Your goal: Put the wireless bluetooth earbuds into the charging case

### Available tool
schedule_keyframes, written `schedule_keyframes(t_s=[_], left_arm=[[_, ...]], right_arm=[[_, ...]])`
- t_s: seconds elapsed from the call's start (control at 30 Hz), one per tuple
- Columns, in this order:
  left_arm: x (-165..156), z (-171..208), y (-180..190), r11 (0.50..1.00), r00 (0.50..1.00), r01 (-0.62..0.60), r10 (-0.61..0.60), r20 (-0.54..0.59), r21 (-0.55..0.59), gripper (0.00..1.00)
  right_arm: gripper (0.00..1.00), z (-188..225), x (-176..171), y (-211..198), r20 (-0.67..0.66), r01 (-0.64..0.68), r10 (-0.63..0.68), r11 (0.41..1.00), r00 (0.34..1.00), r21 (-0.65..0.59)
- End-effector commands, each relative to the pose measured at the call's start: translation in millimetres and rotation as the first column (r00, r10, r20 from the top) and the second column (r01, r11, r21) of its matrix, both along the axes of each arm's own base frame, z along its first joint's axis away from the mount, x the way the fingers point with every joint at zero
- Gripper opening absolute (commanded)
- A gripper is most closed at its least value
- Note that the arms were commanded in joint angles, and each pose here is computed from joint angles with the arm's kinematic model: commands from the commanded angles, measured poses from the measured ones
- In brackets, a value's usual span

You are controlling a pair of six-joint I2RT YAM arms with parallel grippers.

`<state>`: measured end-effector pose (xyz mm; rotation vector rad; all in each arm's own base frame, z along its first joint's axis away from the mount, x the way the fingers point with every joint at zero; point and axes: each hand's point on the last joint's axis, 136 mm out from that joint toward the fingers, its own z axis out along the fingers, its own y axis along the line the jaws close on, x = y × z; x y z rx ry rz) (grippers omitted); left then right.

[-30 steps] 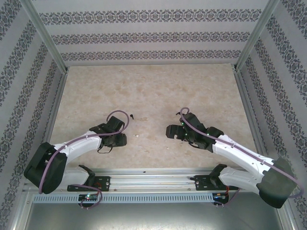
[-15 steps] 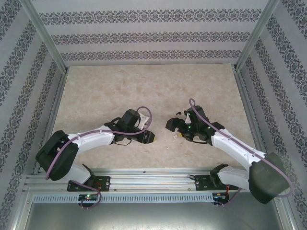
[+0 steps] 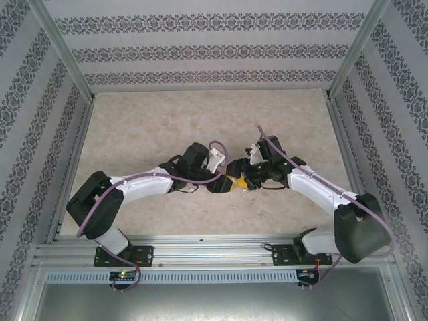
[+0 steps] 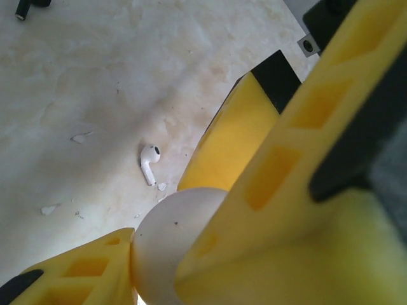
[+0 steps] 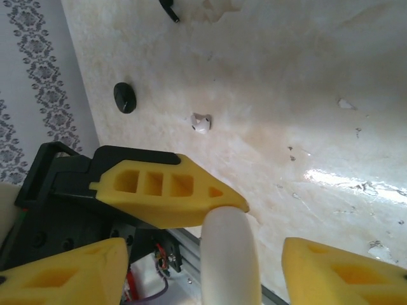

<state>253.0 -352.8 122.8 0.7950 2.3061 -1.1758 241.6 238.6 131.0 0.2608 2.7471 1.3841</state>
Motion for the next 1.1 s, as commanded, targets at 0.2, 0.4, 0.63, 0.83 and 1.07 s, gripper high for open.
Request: schedule_keyframes(t_s=[0.2,0.4,0.63,0.83,1.07], left_arm=[[0.9,32.4,-18.4,0.994,0.993,0.088,-0.082,0.087,-0.068,0.42],[0.8,34.2,-17.8,0.993,0.99,0.097,-0.089,0.107,-0.069,0.46],[6.8,37.8,-15.6,0.993,0.986,0.087,-0.075,0.148,-0.076,0.61],[13.8,50.3,-7.1,0.992,0.969,0.088,-0.065,0.238,-0.087,0.73],[0.2,75.7,14.5,0.979,0.917,0.158,-0.098,0.387,-0.127,0.78]], right_arm=[[0.31,21.9,-12.0,7.2,-0.006,-0.131,0.131,0.988,0.991,0.08],[0.12,23.3,-10.4,8.1,-0.002,-0.152,0.153,0.985,0.988,0.075],[0.03,36.8,-7.2,2.1,0.094,-0.193,0.192,0.981,0.977,0.002],[0.02,50.4,2.4,-0.1,0.206,-0.206,0.21,0.978,0.956,-0.039],[0.0,69.3,4.9,-3.4,0.322,-0.311,0.34,0.94,0.884,-0.138]])
